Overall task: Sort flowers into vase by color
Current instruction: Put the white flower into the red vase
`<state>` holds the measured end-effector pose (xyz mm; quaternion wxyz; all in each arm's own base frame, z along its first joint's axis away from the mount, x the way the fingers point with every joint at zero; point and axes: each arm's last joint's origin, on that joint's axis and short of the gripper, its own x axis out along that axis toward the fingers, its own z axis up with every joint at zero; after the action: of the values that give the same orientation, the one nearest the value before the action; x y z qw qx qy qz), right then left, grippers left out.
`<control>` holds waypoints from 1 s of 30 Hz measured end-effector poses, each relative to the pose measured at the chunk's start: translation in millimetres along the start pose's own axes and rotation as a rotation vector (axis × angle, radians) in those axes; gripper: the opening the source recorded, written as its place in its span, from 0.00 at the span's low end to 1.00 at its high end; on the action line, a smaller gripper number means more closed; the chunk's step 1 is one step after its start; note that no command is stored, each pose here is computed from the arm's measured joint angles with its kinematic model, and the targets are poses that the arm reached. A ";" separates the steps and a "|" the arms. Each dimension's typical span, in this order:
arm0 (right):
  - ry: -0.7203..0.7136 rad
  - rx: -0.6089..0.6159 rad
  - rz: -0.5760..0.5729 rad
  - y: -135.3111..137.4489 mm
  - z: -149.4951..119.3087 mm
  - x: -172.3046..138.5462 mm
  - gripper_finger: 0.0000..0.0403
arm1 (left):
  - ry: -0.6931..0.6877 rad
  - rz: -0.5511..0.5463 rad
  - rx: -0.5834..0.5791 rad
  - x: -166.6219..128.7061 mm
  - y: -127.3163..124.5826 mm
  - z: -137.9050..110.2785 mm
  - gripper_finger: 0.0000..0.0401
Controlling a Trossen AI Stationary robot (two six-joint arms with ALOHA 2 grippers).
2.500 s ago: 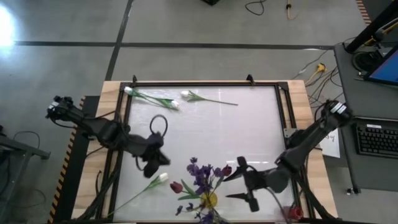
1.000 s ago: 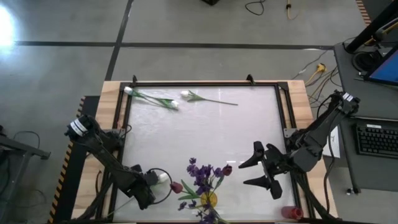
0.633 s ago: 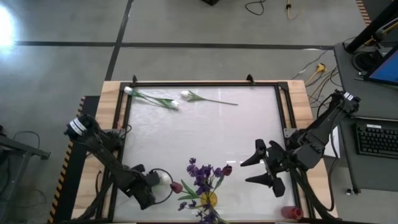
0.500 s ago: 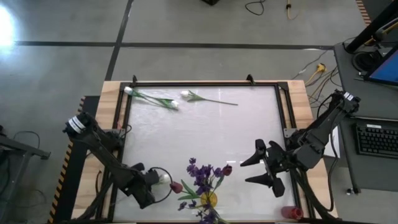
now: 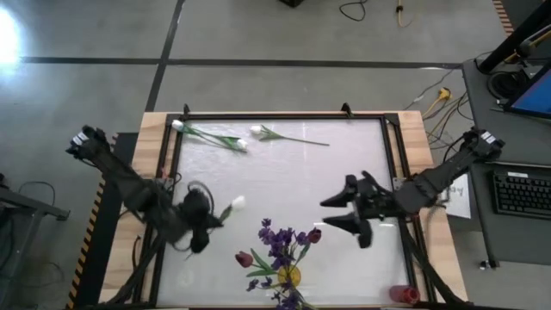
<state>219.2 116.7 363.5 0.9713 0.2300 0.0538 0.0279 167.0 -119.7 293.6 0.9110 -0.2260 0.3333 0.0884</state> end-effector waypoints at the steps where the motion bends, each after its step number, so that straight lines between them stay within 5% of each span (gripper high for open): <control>1: 0.004 0.003 -0.013 -5.0 0.3 5.6 0.57 | -0.043 0.001 0.004 -2.5 4.4 8.1 0.00; 7: -0.093 -0.015 -0.093 -30.1 12.4 32.9 0.58 | -0.251 0.066 0.041 -9.8 29.9 48.0 0.00; 16: -0.167 -0.111 -0.131 -36.3 49.4 83.4 0.57 | -0.518 -0.132 0.152 -2.3 36.8 106.3 0.00; 30: -0.108 -0.242 -0.240 -25.1 77.2 157.2 0.73 | -0.675 -0.276 0.242 12.7 25.5 127.7 0.00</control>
<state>385.0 72.5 406.4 0.9898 0.1045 0.0248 -0.0941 241.1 -37.0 362.6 0.9929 -0.1181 -0.0108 -0.0059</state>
